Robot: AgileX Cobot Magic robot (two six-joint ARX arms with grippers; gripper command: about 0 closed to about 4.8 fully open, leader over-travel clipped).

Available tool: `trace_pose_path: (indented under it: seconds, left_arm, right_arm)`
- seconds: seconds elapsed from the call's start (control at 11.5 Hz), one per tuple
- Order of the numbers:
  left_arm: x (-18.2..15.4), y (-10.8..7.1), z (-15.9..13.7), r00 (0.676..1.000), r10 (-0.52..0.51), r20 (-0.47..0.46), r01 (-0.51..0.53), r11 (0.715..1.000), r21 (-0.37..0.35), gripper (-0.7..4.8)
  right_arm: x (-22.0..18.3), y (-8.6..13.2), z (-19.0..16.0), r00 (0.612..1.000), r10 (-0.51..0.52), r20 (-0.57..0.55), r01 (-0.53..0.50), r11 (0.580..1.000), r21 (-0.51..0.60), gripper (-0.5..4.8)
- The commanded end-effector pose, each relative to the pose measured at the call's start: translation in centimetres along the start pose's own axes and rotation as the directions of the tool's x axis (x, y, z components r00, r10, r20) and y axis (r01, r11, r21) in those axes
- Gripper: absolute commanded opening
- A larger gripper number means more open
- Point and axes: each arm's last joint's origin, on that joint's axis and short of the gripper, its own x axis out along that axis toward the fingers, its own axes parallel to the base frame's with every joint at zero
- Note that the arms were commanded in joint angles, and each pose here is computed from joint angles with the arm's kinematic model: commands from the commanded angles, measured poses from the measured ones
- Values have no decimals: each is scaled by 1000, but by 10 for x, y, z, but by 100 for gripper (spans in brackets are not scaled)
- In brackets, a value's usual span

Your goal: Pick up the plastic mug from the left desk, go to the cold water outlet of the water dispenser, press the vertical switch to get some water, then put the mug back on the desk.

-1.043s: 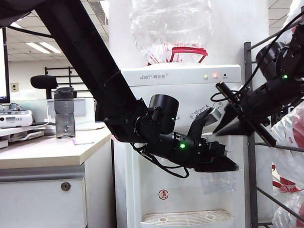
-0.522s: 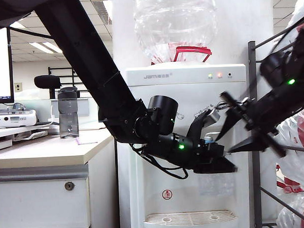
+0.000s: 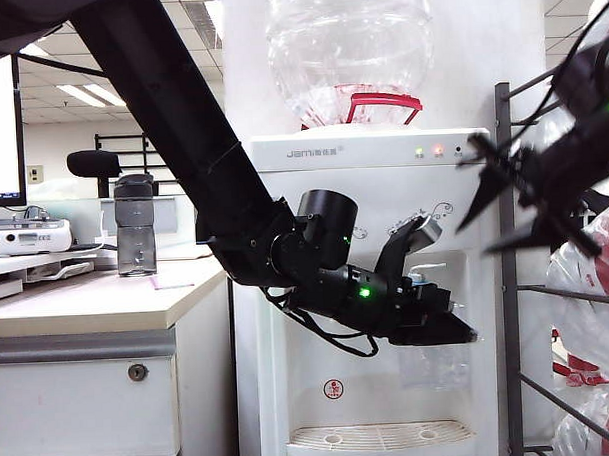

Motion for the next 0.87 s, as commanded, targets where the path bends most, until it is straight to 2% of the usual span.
trace_pose_path:
  seconds: [0.09, 0.17, 0.26, 0.35, 0.7, 0.87]
  left_arm:
    - [-1, -1, 11, 999, -7, 37, 6, 999, 33, -6]
    - [-1, -1, 11, 999, -7, 37, 6, 999, 33, -6]
    - [-1, -1, 11, 999, -10, 37, 9, 999, 33, -6]
    - [-1, -1, 11, 999, -11, 37, 10, 999, 33, -6]
    - [-1, -1, 11, 999, -11, 43, 10, 1000, 26, -6]
    - [-1, -1, 10, 999, -11, 42, 10, 1000, 25, -6]
  right_arm:
    - [-12, 17, 6, 996, 84, 20, -77, 969, -235, -8]
    - [-11, 17, 6, 995, 104, 6, -96, 942, -323, -7]
    - [-10, 19, 4, 995, 103, 11, -87, 887, -454, -7]
    - [-8, 20, 4, 995, 101, 19, -78, 863, -499, -7]
    - [4, 15, 5, 989, 146, 15, -110, 809, -577, -6]
    - [18, 4, 1, 989, 147, -27, -137, 822, -553, -6]
